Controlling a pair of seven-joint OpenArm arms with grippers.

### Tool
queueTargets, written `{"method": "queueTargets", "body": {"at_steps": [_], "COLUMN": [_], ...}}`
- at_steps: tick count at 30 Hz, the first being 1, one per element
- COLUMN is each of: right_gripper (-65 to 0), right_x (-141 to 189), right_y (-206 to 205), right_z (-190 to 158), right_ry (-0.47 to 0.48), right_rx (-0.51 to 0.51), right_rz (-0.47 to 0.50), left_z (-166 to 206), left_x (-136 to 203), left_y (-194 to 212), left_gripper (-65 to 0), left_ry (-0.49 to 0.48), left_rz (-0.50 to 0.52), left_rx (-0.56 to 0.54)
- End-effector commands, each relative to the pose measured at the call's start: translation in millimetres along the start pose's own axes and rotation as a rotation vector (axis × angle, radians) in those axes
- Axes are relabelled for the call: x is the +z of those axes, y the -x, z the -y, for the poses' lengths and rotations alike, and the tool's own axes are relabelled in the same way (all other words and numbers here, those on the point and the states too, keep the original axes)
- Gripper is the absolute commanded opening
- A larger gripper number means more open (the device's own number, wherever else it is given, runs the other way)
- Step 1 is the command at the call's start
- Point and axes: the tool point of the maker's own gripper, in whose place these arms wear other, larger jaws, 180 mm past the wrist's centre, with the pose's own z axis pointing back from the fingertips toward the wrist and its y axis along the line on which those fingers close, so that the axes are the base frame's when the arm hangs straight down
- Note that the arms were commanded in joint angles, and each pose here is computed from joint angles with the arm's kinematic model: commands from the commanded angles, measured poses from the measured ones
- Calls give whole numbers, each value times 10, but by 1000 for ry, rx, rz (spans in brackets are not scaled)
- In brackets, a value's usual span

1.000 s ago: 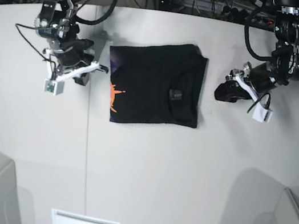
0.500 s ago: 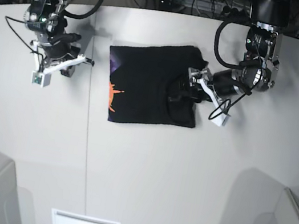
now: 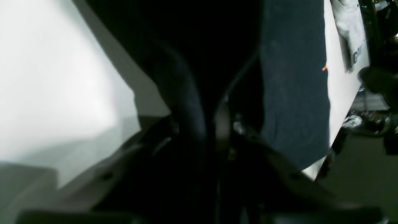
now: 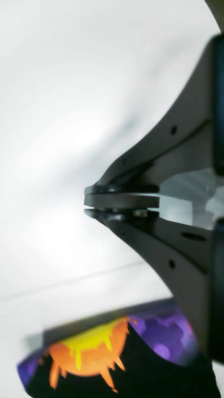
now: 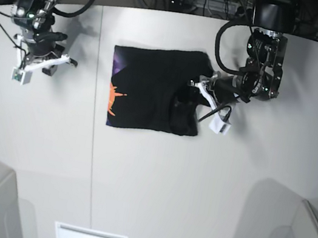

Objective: Fold the T-shirt properly
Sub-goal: 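Grasp the edge of the folded bundle with the left gripper, then rotate and drag the folded shirt with the left gripper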

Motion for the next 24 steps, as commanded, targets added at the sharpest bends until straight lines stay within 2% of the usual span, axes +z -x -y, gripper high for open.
{"method": "queueTargets", "body": {"at_steps": [1, 5, 9, 13, 17, 24], "right_gripper": [-650, -650, -650, -650, -650, -650], "right_x": [50, 91, 143, 164, 175, 255], "right_y": [-157, -117, -53, 10, 146, 363], "right_z": [49, 216, 388, 437, 436, 561], "right_ry": [9, 49, 91, 103, 105, 158], "right_rx": [4, -24, -46, -50, -63, -198], "right_rz": [55, 52, 45, 33, 6, -6], "left_z": [-94, -116, -22, 28, 185, 336], "left_x": [-9, -94, -196, -230, -312, -424], "left_y": [106, 184, 238, 133, 24, -116], "left_gripper": [-650, -650, -650, -650, -650, -650], "left_ry": [-51, -57, -51, -65, -55, -87], "left_rz": [-69, -183, -341, -442, -493, -540], "left_rx": [-31, -128, -333, -561, -728, -1010]}}
